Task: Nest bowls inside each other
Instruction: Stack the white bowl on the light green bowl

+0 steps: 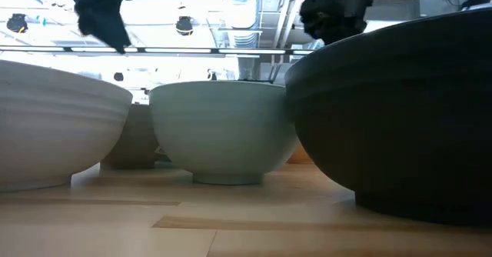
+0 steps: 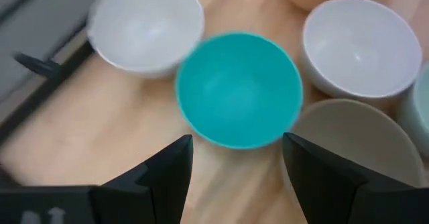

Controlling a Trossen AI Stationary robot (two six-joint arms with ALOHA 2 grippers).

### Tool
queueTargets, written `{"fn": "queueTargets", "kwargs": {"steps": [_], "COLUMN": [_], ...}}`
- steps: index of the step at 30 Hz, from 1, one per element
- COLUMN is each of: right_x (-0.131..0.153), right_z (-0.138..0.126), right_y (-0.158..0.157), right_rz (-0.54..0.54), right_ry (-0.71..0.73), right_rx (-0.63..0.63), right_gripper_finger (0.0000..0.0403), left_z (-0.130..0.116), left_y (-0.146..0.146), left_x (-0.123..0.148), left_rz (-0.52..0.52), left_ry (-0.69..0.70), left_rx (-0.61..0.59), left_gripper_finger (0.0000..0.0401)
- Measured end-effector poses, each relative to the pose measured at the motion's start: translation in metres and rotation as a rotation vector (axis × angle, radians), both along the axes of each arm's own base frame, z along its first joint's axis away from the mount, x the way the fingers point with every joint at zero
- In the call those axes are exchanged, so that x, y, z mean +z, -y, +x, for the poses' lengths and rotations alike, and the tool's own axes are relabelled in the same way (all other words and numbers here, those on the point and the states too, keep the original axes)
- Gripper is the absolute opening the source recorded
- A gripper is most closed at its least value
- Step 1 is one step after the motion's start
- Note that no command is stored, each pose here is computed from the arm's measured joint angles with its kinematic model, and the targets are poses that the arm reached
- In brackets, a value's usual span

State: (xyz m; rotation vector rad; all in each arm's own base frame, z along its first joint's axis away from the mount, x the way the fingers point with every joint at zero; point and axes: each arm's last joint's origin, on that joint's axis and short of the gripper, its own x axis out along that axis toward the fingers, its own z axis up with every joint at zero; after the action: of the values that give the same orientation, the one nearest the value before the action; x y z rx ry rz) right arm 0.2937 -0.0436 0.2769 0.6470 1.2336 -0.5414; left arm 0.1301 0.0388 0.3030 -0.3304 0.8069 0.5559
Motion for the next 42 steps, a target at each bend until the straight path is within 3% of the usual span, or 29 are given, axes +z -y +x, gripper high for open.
{"fn": "queueTargets", "kwargs": {"steps": [6, 15, 21, 31, 42], "right_x": [-0.017, -0.030, -0.036, -0.046, -0.069], "right_z": [0.017, 0.044, 0.059, 0.063, 0.063], "right_y": [-0.020, -0.047, -0.058, -0.057, -0.053], "right_rz": [0.051, 0.136, 0.187, 0.171, 0.114], "right_ry": [-0.008, 0.110, 0.188, 0.171, 0.064], "right_rx": [-0.030, -0.155, -0.221, -0.358, -0.420], "right_gripper_finger": [0.0102, 0.0106, 0.0150, 0.0241, 0.0240], "left_z": [-0.010, -0.022, -0.029, -0.036, -0.033], "left_y": [0.008, 0.018, 0.021, 0.022, 0.022], "left_x": [-0.026, -0.040, -0.047, -0.049, -0.047], "left_rz": [-0.094, -0.091, -0.083, -0.047, -0.060], "left_ry": [0.076, 0.070, 0.054, -0.016, 0.025], "left_rx": [0.017, -0.042, -0.083, -0.147, -0.138], "left_gripper_finger": [0.0222, 0.0222, 0.0222, 0.0222, 0.0222]}}
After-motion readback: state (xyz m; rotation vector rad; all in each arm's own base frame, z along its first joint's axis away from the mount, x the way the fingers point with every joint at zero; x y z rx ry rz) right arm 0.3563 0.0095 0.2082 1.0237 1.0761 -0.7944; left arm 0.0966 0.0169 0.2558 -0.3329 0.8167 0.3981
